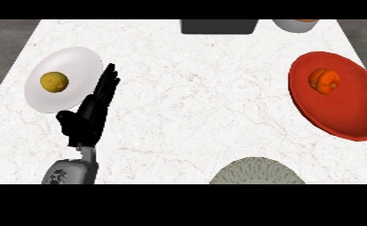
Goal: Pick the squash from the placemat and place it in the bowl
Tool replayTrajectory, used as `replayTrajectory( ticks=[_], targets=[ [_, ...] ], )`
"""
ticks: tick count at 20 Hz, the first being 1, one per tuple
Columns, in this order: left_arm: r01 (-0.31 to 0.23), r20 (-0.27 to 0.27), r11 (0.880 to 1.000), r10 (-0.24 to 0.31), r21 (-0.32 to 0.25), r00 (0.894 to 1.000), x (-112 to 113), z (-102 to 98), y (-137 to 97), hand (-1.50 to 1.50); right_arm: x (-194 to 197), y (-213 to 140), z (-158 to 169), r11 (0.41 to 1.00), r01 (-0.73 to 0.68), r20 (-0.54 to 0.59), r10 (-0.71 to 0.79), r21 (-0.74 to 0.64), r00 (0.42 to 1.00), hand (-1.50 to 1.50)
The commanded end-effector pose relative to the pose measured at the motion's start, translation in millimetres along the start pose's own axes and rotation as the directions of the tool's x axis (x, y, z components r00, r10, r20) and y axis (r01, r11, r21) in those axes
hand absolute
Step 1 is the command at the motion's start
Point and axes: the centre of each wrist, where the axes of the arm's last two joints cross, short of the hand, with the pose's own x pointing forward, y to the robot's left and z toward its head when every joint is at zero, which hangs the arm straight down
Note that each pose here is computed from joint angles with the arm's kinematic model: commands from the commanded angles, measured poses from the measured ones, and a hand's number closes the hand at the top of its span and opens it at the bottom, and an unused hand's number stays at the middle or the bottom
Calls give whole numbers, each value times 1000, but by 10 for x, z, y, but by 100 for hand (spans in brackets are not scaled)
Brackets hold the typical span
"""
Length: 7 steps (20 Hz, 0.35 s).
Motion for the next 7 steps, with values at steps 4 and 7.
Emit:
replayTrajectory(
  ticks=[4,7],
  targets=[
    [-2,27,1000,2,0,1000,5,-119,-169,0,-82,-203,268,997,26,13,-28,73,1000,-150],
    [-5,9,1000,5,-15,1000,57,82,-47,0,-186,-156,350,997,31,9,-32,76,999,-150]
  ],
)
